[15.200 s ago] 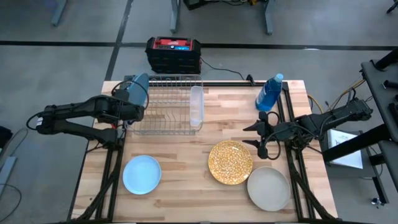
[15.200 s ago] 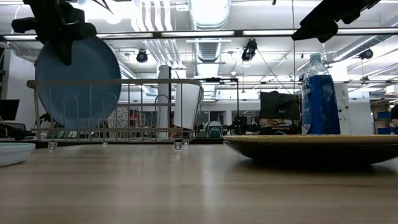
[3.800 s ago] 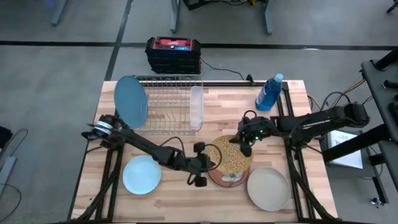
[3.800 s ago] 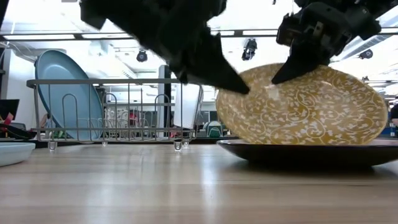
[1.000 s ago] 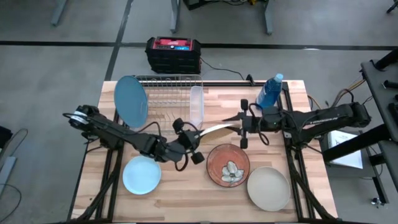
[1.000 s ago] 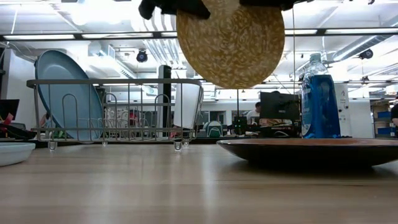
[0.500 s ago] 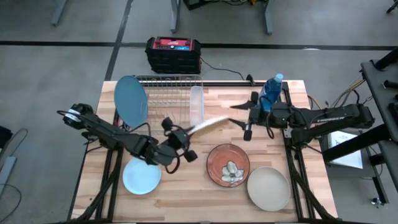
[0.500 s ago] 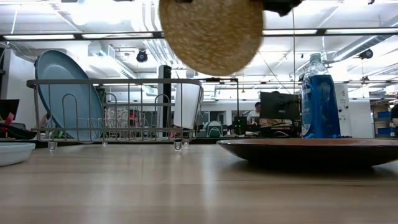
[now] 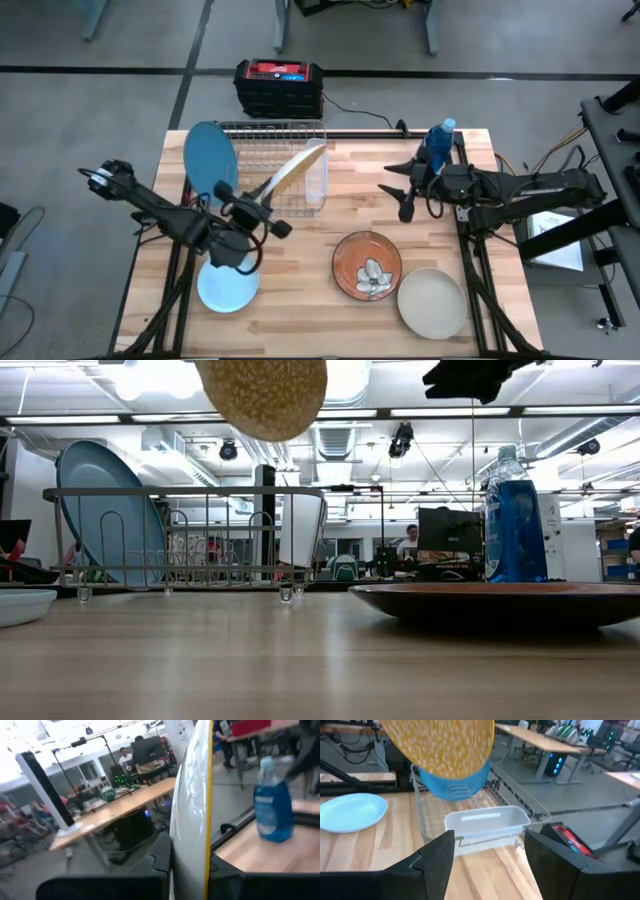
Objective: Sort dishes
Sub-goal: Put the yellow plate in the dish rack
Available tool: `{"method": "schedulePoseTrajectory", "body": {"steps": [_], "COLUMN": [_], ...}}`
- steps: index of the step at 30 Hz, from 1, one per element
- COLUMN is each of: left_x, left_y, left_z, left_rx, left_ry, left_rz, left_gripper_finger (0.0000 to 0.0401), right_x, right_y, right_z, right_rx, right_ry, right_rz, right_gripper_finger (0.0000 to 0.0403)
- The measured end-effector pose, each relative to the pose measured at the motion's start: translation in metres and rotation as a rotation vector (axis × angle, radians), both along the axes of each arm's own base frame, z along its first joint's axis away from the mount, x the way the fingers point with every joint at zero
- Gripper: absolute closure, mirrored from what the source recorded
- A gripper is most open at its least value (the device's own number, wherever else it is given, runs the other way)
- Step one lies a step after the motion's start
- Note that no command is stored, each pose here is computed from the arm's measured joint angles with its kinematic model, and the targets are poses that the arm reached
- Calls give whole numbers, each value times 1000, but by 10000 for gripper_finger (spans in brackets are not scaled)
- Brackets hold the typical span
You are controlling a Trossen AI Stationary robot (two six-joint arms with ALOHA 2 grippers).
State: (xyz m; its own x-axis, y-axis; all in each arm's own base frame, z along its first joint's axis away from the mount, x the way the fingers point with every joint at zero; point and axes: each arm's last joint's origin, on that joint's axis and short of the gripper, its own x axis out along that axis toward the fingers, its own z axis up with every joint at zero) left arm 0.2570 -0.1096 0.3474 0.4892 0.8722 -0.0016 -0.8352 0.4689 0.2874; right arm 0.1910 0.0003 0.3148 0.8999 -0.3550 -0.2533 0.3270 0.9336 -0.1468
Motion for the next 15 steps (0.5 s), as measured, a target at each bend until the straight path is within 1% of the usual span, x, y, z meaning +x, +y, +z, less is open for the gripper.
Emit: {"method": "schedulePoseTrajectory", "body": {"steps": [5, 9, 15], "left_x": [-12, -33, -77], "left_y": [17, 36, 60], "left_z": [7, 8, 3], "left_rx": [19, 26, -78], "left_ry": [38, 51, -124], "left_rz": [34, 69, 76], "left_gripper_finger": [389, 389, 389], "right_x": [7, 14, 23], "right_y": [1, 1, 2], "right_z": [-8, -16, -25], "right_rx": [14, 27, 46], "right_ry": [36, 72, 110], "right_rz": [-2, -7, -15], "right_gripper_finger": [180, 180, 172]}}
